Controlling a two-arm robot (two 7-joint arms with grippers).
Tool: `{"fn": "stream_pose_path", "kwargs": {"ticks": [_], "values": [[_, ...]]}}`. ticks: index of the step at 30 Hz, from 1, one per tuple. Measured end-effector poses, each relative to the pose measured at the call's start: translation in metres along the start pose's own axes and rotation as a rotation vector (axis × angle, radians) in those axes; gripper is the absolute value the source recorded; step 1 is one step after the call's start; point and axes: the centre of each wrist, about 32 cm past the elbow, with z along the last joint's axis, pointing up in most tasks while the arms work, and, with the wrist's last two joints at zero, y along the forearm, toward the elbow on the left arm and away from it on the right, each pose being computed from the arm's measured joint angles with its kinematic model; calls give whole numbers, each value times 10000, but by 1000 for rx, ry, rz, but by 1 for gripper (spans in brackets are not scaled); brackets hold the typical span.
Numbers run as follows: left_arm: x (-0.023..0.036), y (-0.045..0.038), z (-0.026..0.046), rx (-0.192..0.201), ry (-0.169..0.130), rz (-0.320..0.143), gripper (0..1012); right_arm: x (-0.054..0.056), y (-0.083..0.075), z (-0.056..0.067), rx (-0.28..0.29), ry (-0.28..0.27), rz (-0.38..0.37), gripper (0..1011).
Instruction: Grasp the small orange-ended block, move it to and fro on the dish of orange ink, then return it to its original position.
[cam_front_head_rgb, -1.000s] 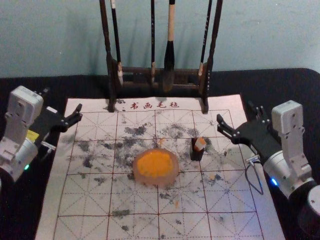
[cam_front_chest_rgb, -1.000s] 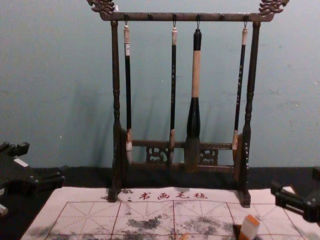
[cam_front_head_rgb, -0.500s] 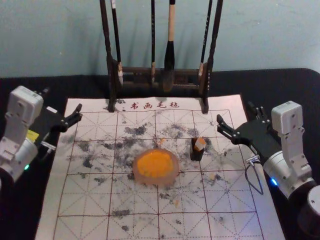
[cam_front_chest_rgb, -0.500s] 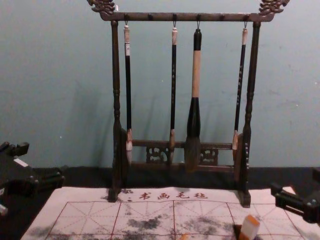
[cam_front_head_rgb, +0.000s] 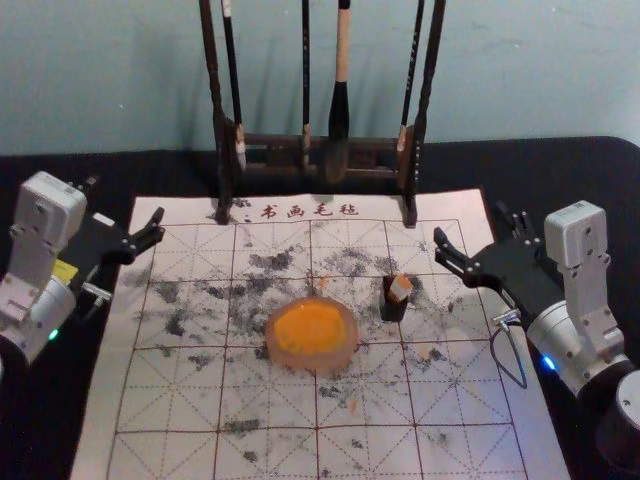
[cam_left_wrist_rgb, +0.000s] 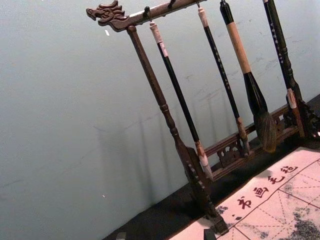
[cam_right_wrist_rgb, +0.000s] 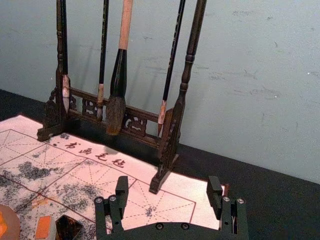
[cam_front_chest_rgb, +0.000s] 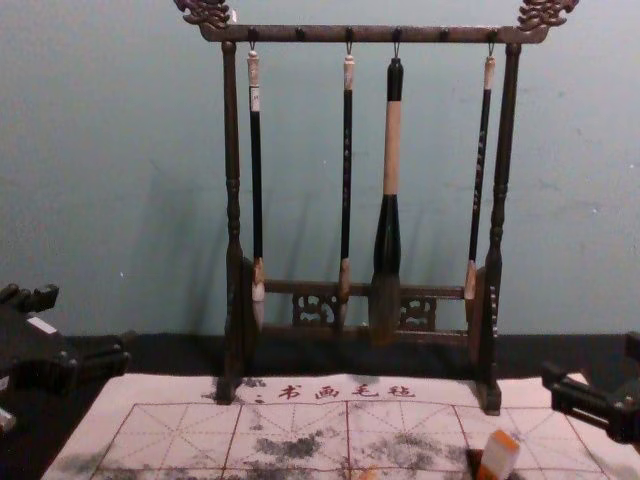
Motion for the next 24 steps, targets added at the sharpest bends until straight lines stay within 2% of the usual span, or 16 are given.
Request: {"fn": "stream_pose_path", "kwargs": {"ticks": [24], "values": [[0, 0, 0, 0, 0, 0, 1001, -1, 1, 3, 2, 1, 0, 1000]]}}
